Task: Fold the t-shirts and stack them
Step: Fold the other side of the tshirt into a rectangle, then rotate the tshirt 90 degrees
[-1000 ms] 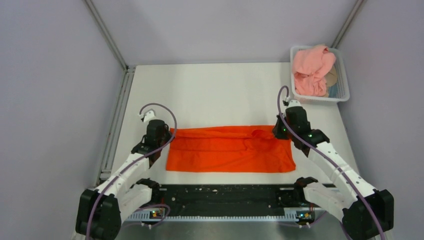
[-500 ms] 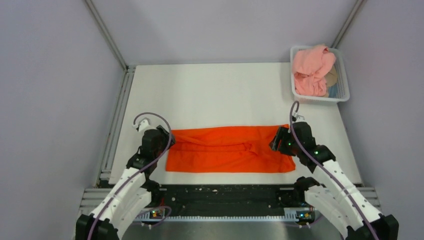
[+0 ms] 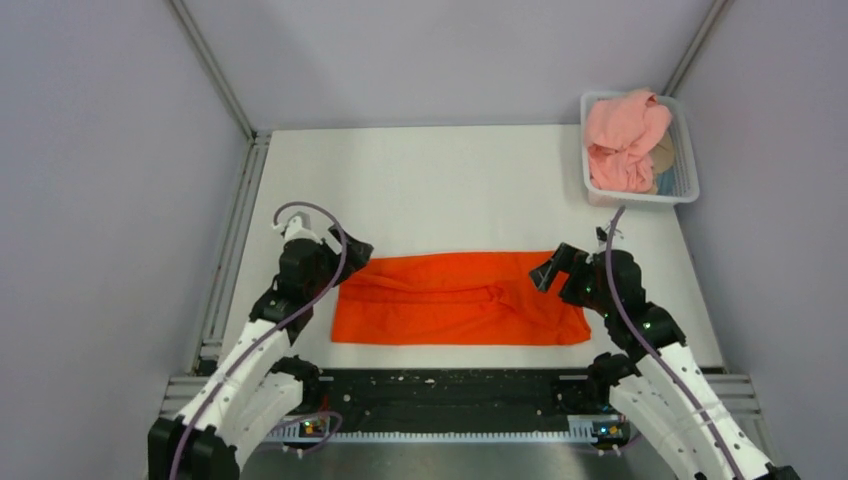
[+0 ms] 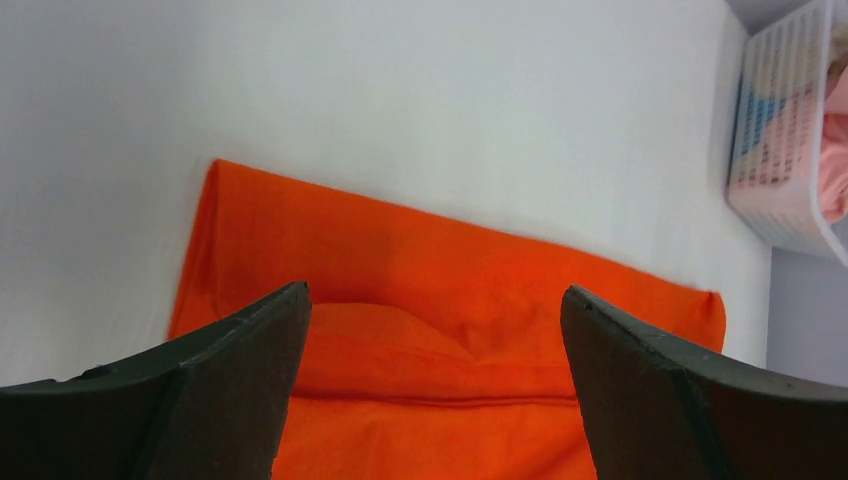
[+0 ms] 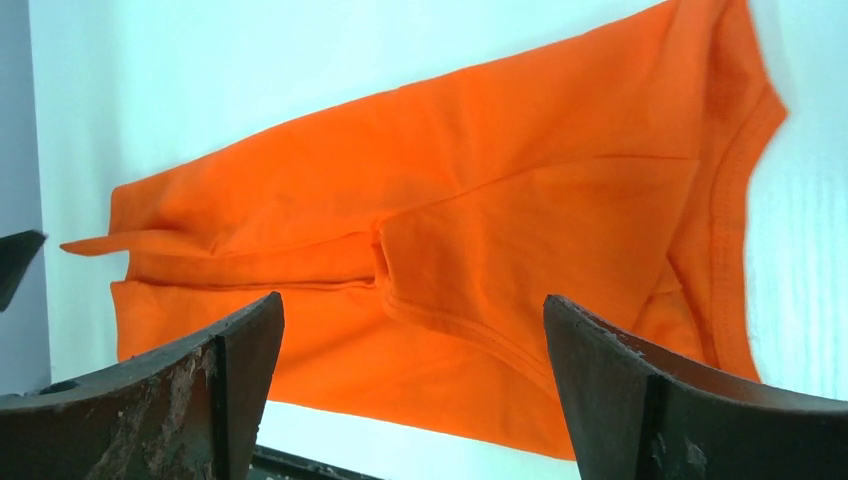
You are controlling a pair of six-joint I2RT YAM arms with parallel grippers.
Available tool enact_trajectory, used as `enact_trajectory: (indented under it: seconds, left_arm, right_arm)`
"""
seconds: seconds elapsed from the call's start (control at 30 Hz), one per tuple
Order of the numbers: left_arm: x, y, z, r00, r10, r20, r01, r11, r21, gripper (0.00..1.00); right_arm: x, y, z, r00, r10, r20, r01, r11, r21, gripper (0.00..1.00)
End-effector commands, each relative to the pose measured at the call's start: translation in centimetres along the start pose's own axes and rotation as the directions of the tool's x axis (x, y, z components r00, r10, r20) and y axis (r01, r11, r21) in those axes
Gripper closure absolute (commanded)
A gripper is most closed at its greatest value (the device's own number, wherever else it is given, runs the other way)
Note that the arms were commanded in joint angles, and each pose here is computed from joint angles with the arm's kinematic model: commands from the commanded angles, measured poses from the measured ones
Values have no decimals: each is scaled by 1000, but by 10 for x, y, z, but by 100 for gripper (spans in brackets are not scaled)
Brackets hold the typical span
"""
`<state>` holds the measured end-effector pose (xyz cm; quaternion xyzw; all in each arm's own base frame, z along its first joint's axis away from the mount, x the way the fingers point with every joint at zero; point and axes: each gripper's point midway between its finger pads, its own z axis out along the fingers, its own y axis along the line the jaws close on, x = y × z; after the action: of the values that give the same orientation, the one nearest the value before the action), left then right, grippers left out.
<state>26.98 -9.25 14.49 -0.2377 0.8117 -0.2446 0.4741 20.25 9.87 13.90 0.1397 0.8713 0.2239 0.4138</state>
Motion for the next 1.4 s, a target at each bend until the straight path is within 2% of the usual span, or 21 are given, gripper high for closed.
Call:
enact_trajectory:
  seconds: [0.0, 0.1, 0.23, 0.43, 0.57, 0.67, 0.77, 0.97, 1.1, 1.23, 1.37]
  left_arm:
    - [25, -44, 21, 980, 47, -192, -14, 986, 169, 1]
    - [49, -26, 41, 955, 56, -290, -34, 996, 81, 1]
    - [71, 0, 45, 937, 33, -347, -38, 999, -7, 1]
    - [91, 40, 28, 932, 2, -363, -49, 992, -119, 1]
    - [106, 46, 18, 918, -10, -396, -36, 994, -108, 1]
    - [117, 40, 17, 902, -17, -431, -14, 998, -69, 1]
    - [131, 31, 14, 875, -4, -485, -18, 999, -42, 1]
    - [163, -7, 8, 836, 31, -548, -2, 999, 54, 1]
    - [173, -25, 18, 859, 24, -511, 24, 996, 87, 1]
    - [184, -53, 25, 886, -5, -464, 91, 982, 163, 1]
    - [207, -83, 30, 881, 37, -472, 72, 975, 212, 1]
  right_arm:
    - [6, 18, 27, 999, 18, -38, -22, 996, -87, 1]
    - [22, 8, 47, 993, 40, -107, -45, 998, -42, 1]
    - [42, -9, 69, 980, 69, -184, -62, 997, 46, 1]
    - [41, -19, 103, 975, 127, -181, -103, 985, 136, 1]
    - [31, -24, 137, 975, 128, -179, -91, 975, 202, 1]
    - [11, -18, 171, 977, 107, -183, -70, 978, 197, 1]
    - [-8, -1, 209, 974, 64, -216, -36, 991, 129, 1]
    - [-55, 31, 284, 965, -88, -247, 95, 995, 19, 2]
    - [-75, 60, 335, 945, -182, -270, 158, 981, -108, 3]
    - [-60, 88, 374, 918, -201, -341, 136, 969, -205, 3]
    - [-62, 111, 410, 924, -237, -300, 160, 952, -259, 3]
